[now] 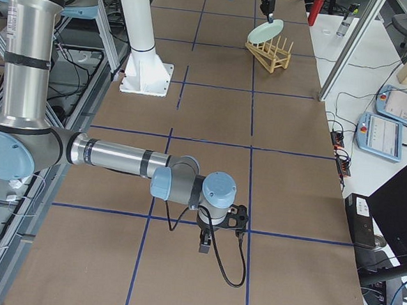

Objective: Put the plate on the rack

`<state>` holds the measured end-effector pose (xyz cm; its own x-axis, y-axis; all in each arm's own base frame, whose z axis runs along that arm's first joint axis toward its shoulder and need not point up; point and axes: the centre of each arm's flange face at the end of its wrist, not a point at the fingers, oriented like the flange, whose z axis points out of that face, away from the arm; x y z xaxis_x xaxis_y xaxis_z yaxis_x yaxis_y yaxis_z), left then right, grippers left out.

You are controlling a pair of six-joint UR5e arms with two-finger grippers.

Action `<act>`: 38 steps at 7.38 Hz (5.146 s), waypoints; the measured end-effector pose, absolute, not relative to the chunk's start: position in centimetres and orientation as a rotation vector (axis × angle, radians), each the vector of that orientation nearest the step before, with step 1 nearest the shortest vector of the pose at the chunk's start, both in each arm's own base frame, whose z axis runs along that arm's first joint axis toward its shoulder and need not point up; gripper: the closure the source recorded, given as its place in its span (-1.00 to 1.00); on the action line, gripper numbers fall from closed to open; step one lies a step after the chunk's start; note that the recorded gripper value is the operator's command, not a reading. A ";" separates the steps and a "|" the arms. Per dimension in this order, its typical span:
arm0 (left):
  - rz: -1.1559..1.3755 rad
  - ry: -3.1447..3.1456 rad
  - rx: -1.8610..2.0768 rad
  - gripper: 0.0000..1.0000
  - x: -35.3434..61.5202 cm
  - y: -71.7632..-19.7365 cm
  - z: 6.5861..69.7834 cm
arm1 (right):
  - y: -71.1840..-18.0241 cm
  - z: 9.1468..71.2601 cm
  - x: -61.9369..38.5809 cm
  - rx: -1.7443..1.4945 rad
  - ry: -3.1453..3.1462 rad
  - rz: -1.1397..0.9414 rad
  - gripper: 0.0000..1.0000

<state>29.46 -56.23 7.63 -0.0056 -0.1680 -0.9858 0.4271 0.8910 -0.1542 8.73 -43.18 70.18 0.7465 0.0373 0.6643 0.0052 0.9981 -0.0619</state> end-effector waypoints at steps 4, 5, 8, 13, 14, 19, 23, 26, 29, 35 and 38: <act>-0.491 1.804 0.371 1.00 23.5 -60.9 18.3 | -43.2 70.2 8.7 -0.062 -0.728 0.018 -1.00; -0.479 1.837 0.408 1.00 22.5 -61.2 21.2 | -43.2 70.2 8.7 -0.062 -0.728 0.018 -1.00; -0.536 1.837 0.462 1.00 21.9 -62.5 26.3 | -43.2 70.2 8.7 -0.062 -0.728 0.018 -1.00; -0.629 1.782 0.485 1.00 24.5 -63.6 29.8 | -43.2 70.2 8.7 -0.061 -0.728 0.018 -1.00; -0.627 1.780 0.483 1.00 25.1 -63.5 29.9 | -43.2 70.2 8.8 -0.061 -0.728 0.018 -1.00; -0.622 1.756 0.462 1.00 29.6 -62.3 31.3 | -43.2 70.2 8.7 -0.061 -0.728 0.018 -1.00; -0.612 1.728 0.479 -0.43 29.9 -62.2 32.5 | -43.2 70.2 8.7 -0.061 -0.728 0.018 -1.00; -0.613 1.726 0.476 -1.00 29.9 -62.1 32.6 | -43.2 70.2 8.8 -0.061 -0.728 0.019 -1.00; -0.553 1.656 0.378 -1.00 29.0 -62.2 32.6 | -43.2 70.2 8.7 -0.061 -0.728 0.018 -1.00; -0.068 0.951 0.326 -1.00 15.9 -58.0 43.8 | -43.2 70.2 8.7 -0.061 -0.728 0.018 -1.00; 0.159 0.782 0.322 -1.00 2.5 -53.1 55.0 | -43.2 70.2 8.7 -0.061 -0.728 0.018 -1.00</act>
